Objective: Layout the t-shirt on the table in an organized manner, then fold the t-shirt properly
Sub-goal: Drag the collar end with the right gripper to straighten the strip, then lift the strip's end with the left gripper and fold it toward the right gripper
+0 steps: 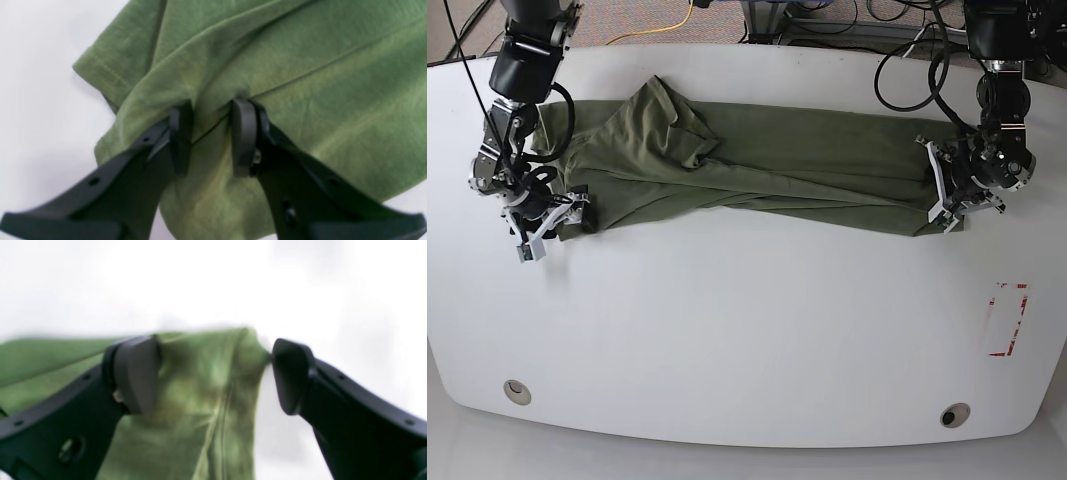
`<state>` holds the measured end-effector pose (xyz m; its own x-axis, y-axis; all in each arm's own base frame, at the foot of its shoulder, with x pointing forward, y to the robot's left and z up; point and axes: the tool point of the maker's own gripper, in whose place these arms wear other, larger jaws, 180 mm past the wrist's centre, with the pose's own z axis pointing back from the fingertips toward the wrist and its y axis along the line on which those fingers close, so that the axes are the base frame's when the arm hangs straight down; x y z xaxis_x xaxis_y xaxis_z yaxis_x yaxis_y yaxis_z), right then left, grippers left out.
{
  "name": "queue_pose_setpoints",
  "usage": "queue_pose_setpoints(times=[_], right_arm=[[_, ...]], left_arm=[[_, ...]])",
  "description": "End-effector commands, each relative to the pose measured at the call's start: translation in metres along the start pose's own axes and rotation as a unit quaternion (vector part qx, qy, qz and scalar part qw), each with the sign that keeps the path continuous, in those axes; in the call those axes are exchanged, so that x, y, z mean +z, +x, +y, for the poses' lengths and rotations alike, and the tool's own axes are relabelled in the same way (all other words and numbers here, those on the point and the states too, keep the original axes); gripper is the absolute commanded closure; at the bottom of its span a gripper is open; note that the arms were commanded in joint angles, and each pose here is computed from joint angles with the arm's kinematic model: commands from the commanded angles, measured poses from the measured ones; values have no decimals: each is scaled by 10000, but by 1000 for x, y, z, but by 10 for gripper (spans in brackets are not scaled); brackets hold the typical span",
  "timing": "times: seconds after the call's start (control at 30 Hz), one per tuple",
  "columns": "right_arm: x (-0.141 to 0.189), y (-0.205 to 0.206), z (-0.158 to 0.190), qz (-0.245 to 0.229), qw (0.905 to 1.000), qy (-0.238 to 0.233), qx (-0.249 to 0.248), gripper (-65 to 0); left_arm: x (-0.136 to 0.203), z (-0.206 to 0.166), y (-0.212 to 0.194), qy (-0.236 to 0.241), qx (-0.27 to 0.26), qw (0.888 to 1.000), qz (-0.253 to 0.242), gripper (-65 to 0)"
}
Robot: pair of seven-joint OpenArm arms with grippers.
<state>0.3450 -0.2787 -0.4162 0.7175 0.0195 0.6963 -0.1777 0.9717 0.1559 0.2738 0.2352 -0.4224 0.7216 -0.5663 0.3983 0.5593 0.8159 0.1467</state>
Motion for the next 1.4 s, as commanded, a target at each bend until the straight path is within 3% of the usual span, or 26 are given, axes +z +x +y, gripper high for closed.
queue_pose_setpoints(times=[0.0, 0.1, 0.17, 0.4, 0.47, 0.93, 1.23, 1.37], right_arm=[[4, 18, -7, -248, 9997, -44, 51, -509], [3, 16, -4, -235, 9997, -20, 35, -479], [3, 16, -4, -235, 9997, -20, 35, -411], [3, 15, -4, -228, 9997, -20, 33, -48], [4, 16, -6, -224, 9997, -39, 46, -16], [25, 21, -41, -538, 9968, -451, -370, -16], [33, 16, -50, -489, 9966, -549, -358, -16], [33, 15, -49, -482, 9967, -544, -364, -52]], left_arm=[[0, 2, -26, 68, -107, 9984, 560, -178], [0, 2, -26, 68, -107, 9984, 560, -178], [0, 2, -26, 68, -107, 9984, 560, -178], [0, 1, -26, 64, -104, 9983, 565, -178], [0, 1, -26, 64, -104, 9983, 565, -178], [0, -3, -42, 20, -14, 9975, 706, -178], [2, 1, -46, 66, 83, 9974, 712, -178], [2, 1, -46, 69, 79, 9974, 707, -178]])
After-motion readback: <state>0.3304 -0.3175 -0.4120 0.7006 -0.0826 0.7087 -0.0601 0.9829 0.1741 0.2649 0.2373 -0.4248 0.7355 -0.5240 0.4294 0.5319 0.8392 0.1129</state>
